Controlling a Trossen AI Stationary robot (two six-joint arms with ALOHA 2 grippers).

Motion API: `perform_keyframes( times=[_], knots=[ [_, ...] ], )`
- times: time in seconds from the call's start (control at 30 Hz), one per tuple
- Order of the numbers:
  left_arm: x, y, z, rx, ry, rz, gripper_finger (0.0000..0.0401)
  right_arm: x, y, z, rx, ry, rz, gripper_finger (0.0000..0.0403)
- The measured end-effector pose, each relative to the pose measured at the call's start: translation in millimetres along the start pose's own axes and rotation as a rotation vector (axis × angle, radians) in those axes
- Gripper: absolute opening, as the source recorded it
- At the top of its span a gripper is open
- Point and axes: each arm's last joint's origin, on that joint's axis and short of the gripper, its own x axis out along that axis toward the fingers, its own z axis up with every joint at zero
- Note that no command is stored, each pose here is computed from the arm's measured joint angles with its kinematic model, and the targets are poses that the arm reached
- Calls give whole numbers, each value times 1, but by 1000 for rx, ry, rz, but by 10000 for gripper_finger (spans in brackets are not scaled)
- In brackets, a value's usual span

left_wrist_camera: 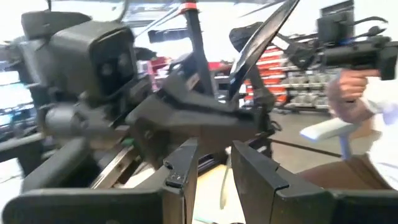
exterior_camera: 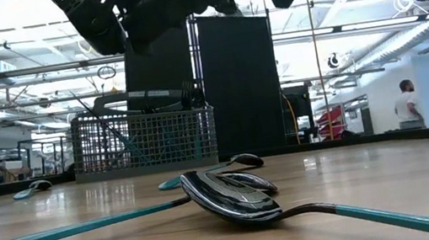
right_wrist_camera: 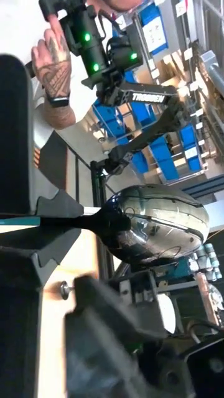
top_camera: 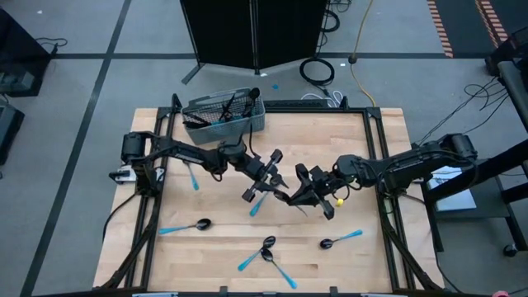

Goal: Sort silverware
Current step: Put the blue spoon into the silverware basket

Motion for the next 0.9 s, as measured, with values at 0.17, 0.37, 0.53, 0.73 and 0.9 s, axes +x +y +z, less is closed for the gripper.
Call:
perform_keyframes(
  times=[0.17, 0.37, 0.53, 0.73, 0.9],
  knots=[
    [-1, -1, 3, 22, -31, -64, 95, 1, -1, -1, -5, 0, -4, 0],
    [-1, -1, 5, 38, -46, -49, 95, 0, -3, 0, -18, -3, -11, 0],
    [-1, 0, 5, 38, -45, -31, 95, 2, -8, -4, 3, 11, -25, 0],
    [-1, -1, 5, 40, -48, -47, 95, 4, -16, -6, 26, 12, -50, 0],
    [-1, -2, 6, 49, -58, -80, 95, 2, -21, -5, 28, 4, -64, 0]
  ],
)
